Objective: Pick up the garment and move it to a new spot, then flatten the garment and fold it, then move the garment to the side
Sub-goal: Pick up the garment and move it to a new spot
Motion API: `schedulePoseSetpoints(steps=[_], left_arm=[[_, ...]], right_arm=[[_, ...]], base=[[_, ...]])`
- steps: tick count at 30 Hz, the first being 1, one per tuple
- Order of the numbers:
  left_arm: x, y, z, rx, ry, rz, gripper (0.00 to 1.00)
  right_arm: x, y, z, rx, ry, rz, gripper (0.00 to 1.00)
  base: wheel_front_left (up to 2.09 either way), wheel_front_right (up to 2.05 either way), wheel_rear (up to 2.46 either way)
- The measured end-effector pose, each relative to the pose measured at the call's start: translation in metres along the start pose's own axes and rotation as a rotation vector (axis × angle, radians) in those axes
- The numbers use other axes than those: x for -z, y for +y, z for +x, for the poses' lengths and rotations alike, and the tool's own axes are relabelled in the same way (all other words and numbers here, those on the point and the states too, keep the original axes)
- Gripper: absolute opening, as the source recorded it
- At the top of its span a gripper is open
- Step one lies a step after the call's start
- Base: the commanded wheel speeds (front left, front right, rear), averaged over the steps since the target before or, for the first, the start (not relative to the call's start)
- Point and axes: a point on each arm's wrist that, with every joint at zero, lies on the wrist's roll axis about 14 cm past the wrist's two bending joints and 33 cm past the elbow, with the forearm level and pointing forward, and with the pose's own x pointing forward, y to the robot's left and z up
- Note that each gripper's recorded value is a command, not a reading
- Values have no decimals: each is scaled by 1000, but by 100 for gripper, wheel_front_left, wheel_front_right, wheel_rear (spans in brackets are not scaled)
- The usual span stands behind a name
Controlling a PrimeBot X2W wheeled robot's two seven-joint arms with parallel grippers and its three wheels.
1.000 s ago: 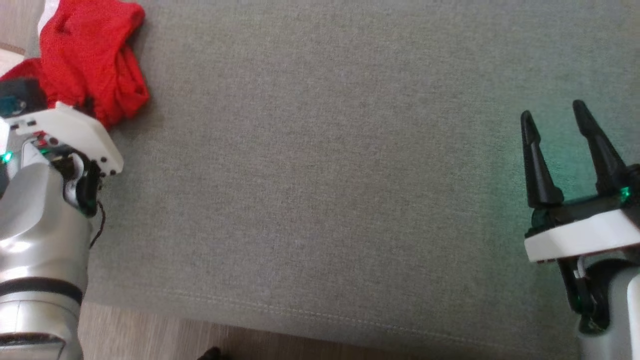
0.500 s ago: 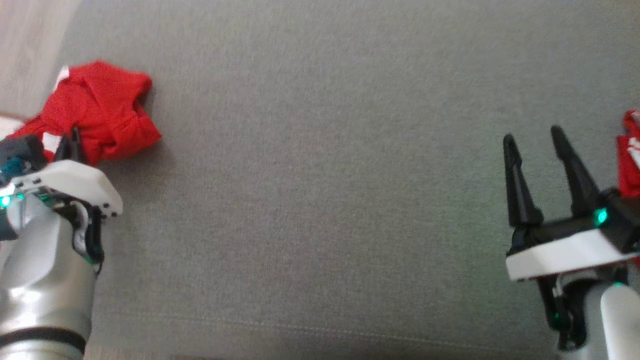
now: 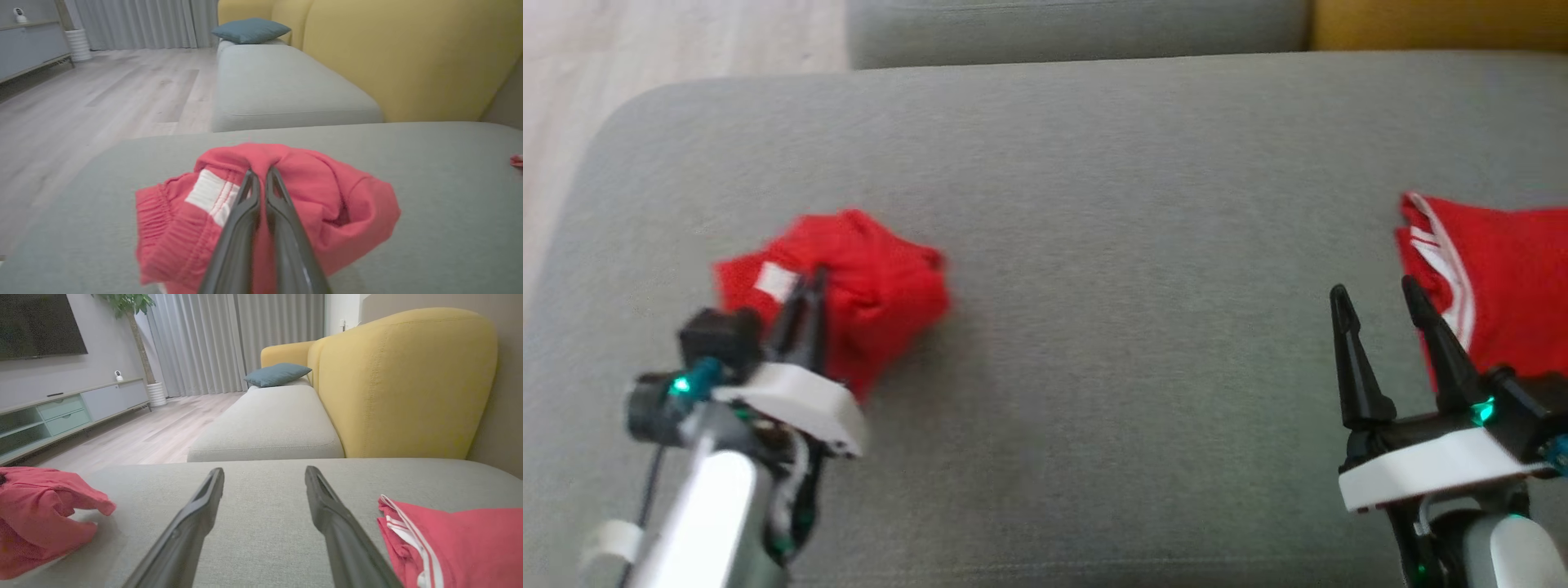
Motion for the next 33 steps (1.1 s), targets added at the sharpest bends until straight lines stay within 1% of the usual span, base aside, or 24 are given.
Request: schedulePoseSetpoints(steps=[4, 8, 9, 13, 15, 19, 21, 24, 28, 31, 33], left_arm=[[-8, -60, 3, 160, -11, -43, 0], [-7, -131, 2, 352, 2, -86, 0], [-5, -159, 4, 432, 9, -85, 0], [9, -193, 13, 531, 32, -43, 0], [17, -199, 15, 547, 52, -33, 0], [52, -216, 14, 617, 143, -5, 1], [59, -221, 14, 628, 153, -6, 100], [52, -225, 12, 650, 99, -4, 100], [24, -217, 12, 629, -25, -25, 100], [2, -200, 14, 562, -107, -36, 100], [-10, -179, 17, 485, -147, -42, 100]], right_arm=[[-2, -16, -12, 57, -3, -2, 100], [-1, -33, -25, 118, -4, 12, 100], [0, -41, -31, 148, -3, 17, 100], [3, -56, -42, 205, -3, 27, 100], [5, -59, -45, 218, 4, 32, 100], [14, -67, -50, 252, 26, 42, 100], [19, -70, -52, 265, 37, 44, 100], [22, -69, -50, 260, 44, 52, 100], [22, -61, -43, 227, 40, 53, 100], [20, -53, -35, 194, 35, 49, 100], [19, -48, -30, 173, 32, 43, 100]], base=[[0, 0, 0], [0, 0, 0], [0, 0, 0], [0, 0, 0], [0, 0, 0], [0, 0, 0], [0, 0, 0], [0, 0, 0], [0, 0, 0], [0, 0, 0], [0, 0, 0]])
